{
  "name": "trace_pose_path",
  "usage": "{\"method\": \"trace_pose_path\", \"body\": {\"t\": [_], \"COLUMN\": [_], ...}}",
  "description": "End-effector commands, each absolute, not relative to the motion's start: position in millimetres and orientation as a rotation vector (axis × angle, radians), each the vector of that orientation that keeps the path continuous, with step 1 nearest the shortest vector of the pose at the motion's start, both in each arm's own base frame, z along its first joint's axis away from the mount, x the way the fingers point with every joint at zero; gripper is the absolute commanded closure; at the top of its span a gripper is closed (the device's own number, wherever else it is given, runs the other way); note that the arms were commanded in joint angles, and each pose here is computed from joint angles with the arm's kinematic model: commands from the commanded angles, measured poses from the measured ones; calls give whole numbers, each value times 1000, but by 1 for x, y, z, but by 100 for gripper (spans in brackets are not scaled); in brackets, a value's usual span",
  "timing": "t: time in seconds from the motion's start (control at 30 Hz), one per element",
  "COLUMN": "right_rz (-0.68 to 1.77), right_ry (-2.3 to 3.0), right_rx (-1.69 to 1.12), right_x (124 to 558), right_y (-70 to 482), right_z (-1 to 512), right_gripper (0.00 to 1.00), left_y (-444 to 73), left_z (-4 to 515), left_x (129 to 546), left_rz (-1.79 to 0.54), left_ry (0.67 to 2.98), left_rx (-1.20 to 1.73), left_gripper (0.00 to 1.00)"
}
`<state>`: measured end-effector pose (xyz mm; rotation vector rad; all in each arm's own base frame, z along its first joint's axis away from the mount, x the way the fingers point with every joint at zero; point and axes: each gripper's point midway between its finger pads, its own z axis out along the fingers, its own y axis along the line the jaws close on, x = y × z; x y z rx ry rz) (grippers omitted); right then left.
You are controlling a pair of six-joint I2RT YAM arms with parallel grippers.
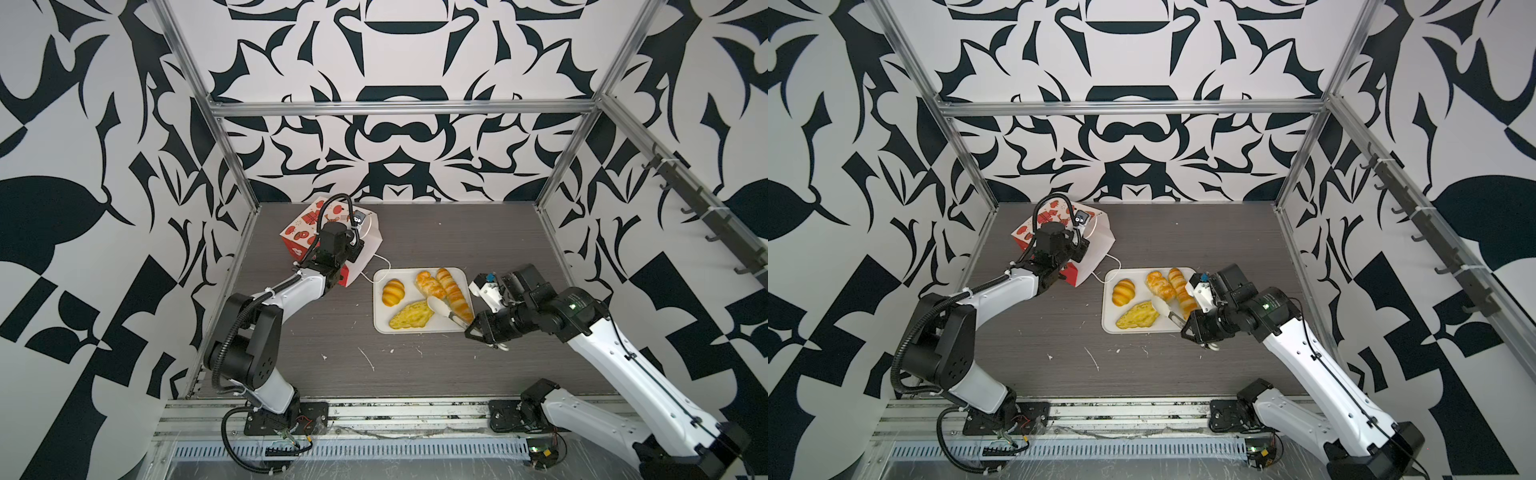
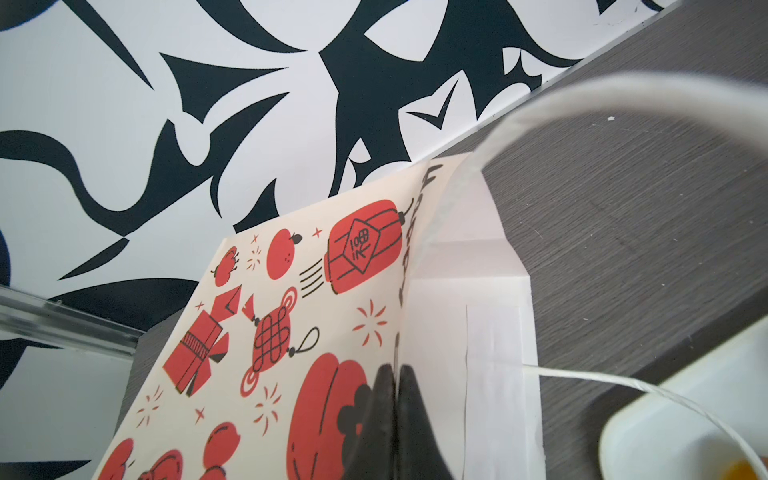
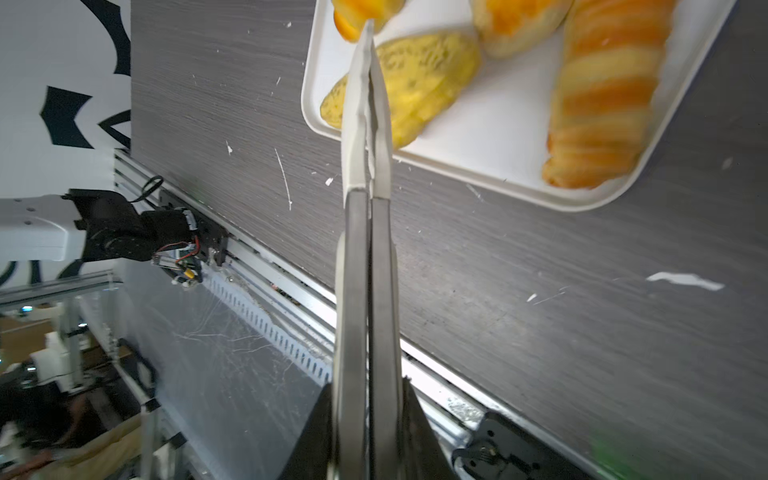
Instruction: Take the fake bread out of the paper bag
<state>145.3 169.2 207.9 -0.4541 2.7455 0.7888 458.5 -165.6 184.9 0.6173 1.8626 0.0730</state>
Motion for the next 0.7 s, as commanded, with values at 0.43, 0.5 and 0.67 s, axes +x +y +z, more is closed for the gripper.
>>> {"method": "trace_pose_path", "body": {"t": [0.43, 0.5, 0.67], "right_rz": [833, 867, 962], "right_ry": [2852, 2907, 2939], "right_rx": [-494, -445, -369], "right_x": [128, 115, 98], "right_y": [187, 183, 181], "right_z": [197, 194, 190], "right_gripper": [83, 81, 75], "left_y": [-164, -164, -165], "left_z": [196, 195, 193], "left_x": [454, 454, 454], "left_rz": [59, 56, 45], "left_ry": [1835, 1833, 1831], "left_rx": [601, 601, 598], "left_gripper": [100, 100, 100]}}
